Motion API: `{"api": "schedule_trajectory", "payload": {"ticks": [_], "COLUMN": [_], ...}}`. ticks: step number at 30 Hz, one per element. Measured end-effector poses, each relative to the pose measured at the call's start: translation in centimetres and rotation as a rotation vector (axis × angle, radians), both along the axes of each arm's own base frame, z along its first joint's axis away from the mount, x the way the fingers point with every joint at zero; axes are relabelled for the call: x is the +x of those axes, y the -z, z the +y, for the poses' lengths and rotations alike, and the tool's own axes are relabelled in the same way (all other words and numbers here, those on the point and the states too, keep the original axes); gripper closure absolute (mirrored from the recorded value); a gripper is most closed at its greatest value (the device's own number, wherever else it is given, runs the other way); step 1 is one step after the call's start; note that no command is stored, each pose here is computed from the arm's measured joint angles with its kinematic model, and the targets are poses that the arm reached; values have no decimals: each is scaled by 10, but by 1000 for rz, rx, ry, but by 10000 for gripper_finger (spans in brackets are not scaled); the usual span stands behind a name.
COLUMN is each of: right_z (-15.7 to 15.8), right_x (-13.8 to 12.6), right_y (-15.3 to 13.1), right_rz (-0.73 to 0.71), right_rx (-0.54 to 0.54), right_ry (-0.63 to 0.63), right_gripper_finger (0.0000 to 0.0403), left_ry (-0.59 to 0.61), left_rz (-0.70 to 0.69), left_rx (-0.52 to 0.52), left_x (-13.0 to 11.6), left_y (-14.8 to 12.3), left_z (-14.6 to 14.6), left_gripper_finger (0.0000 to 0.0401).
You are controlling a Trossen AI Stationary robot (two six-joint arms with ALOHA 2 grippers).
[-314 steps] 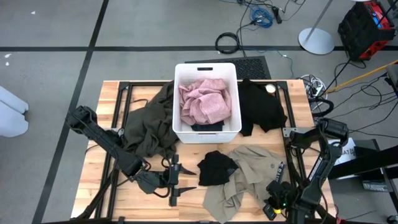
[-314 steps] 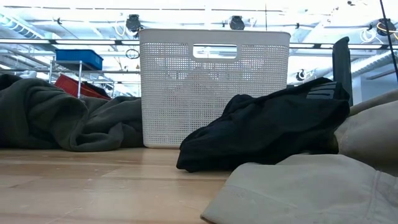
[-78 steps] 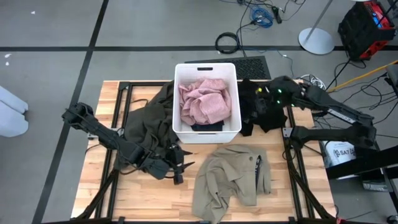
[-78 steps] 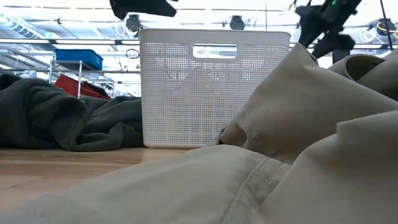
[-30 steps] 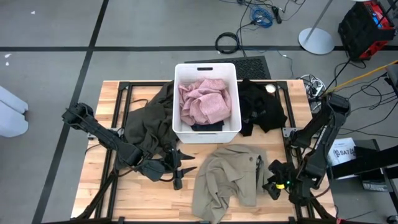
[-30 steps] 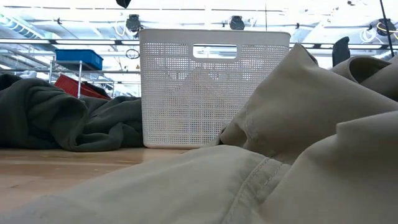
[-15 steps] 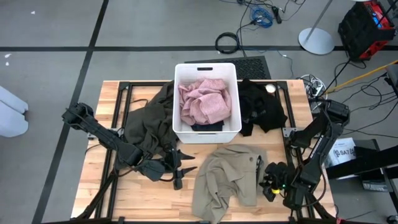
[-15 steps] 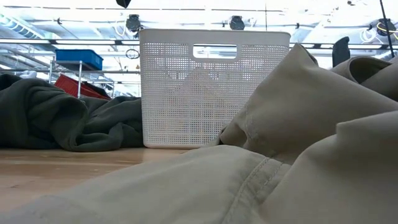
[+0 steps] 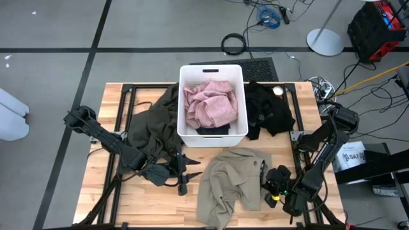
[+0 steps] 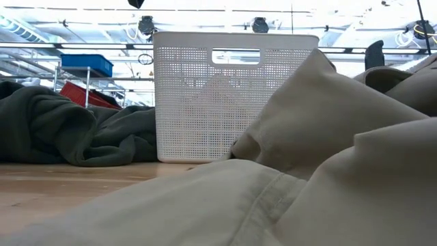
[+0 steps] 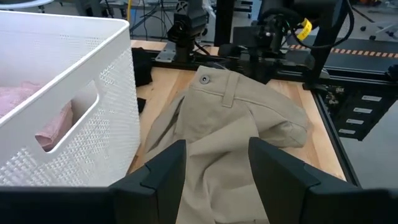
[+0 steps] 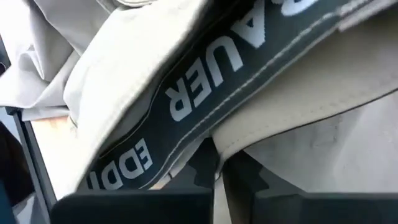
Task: Sort clothes
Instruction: Put the brown shorts into the white laundry bin
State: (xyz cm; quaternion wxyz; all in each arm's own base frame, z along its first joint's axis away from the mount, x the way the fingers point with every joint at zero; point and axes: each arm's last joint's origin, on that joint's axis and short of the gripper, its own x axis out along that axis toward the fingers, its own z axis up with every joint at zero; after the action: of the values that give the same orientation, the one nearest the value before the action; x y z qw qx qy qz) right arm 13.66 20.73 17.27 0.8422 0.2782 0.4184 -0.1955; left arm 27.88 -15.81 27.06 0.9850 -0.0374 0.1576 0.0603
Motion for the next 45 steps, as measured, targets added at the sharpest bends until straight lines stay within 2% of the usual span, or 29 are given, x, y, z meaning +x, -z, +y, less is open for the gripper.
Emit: {"api": "schedule_trajectory", "payload": {"ticks": [5, 8, 10, 13, 16, 18, 22, 26, 28, 32, 34, 38, 43, 45], "right_z": [-3, -3, -3, -4, -6, -9, -17, -26, -28, -33, -35, -40, -42, -42], "right_x": [7, 17, 26, 40, 54, 64, 78, 84, 86, 90, 92, 96, 101, 102], "right_y": [-6, -16, -24, -35, -44, -48, -52, -51, -51, -51, -51, -51, -53, -53], "right_rz": [-15, -50, -69, -93, -142, -168, -202, -176, -176, -174, -175, -180, -183, -189], "right_rx": [14, -3, 8, 9, 48, 60, 65, 45, 39, 24, 22, 30, 74, 75], "right_ry": [12, 7, 8, -3, 19, 29, 37, 38, 40, 44, 55, 78, 66, 59], "right_gripper_finger": [400, 401, 401, 402, 402, 402, 403, 403, 403, 403, 403, 403, 403, 403], "left_ry": [62, 168, 243, 294, 312, 318, 239, 134, 66, 6, -49, -48, -178, -184], "left_rz": [-28, -120, -199, -260, -257, -248, -207, -136, -102, -112, -96, -25, 37, 46], "left_rx": [-37, -60, -36, 109, 264, 321, 341, 341, 352, 295, 313, 371, 489, 502], "left_x": [2, 11, 20, 33, 49, 61, 90, 107, 109, 112, 115, 124, 128, 129], "left_y": [-3, -5, -2, 8, 20, 28, 52, 78, 82, 81, 87, 102, 105, 102], "left_z": [-3, -12, -21, -37, -57, -71, -96, -117, -126, -143, -147, -148, -143, -143], "left_gripper_finger": [217, 217, 217, 217, 217, 217, 217, 217, 217, 217, 217, 217, 217, 217]}}
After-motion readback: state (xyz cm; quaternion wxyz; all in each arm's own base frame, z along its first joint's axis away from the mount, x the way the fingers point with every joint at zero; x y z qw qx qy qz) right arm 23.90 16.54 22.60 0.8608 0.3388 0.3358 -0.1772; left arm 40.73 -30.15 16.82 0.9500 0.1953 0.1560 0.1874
